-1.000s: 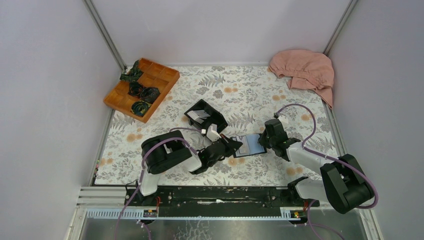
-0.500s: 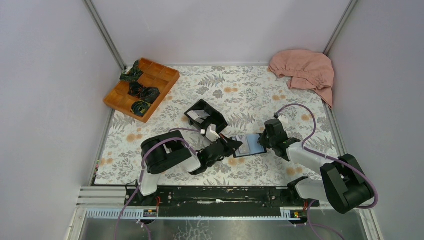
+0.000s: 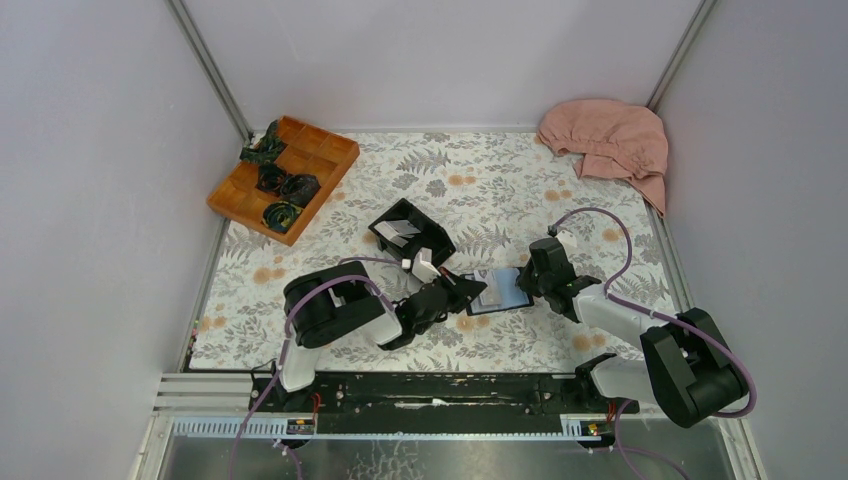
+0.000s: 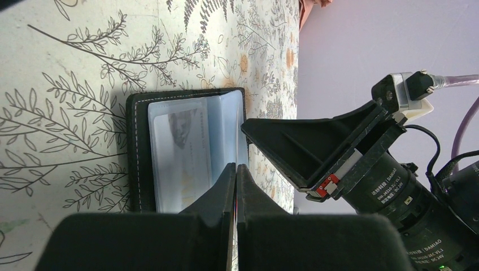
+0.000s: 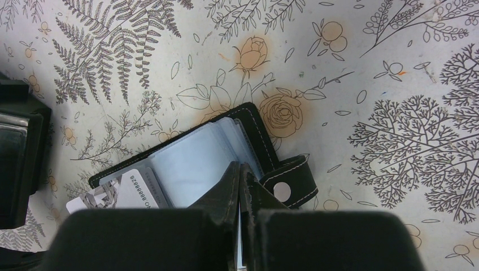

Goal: Put the credit cards into the card holder
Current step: Insert the credit card into the card holder.

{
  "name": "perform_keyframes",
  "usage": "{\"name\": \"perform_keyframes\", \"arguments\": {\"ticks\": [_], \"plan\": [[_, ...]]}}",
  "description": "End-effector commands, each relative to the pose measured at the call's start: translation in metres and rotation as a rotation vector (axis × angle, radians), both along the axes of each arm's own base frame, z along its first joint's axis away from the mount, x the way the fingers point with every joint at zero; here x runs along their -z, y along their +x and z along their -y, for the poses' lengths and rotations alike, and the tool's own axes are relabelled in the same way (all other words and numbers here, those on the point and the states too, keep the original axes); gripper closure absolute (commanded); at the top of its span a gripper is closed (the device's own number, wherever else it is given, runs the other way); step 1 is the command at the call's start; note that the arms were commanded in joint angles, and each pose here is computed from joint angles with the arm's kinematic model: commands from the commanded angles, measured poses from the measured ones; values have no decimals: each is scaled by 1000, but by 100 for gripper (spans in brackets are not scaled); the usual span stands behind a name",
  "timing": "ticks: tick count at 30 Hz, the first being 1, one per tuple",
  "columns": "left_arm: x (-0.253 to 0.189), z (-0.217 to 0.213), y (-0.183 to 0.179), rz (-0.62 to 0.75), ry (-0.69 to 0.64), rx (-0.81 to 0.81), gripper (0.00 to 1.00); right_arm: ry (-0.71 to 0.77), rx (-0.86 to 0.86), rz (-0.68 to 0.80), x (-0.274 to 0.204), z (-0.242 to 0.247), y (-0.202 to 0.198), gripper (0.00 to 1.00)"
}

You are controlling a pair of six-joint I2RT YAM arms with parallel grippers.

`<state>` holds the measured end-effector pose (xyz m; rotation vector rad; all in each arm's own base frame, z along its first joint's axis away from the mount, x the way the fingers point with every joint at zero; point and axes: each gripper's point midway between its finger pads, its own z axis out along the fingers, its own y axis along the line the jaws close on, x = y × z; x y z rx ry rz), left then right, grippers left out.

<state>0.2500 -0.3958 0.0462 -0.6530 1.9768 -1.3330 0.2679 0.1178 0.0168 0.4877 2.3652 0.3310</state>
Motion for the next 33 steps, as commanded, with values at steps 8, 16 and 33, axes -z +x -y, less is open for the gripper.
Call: {"name": "perform_keyframes", "arguments": {"ticks": [8, 16, 33], "plan": [[9, -9, -1, 10, 33, -41, 100, -31, 28, -19, 4, 11, -6, 100], [11, -5, 0, 10, 33, -42, 100, -30, 26, -19, 4, 11, -7, 100], [10, 3, 3, 14, 29, -47, 100, -28, 25, -22, 5, 10, -8, 100]]}}
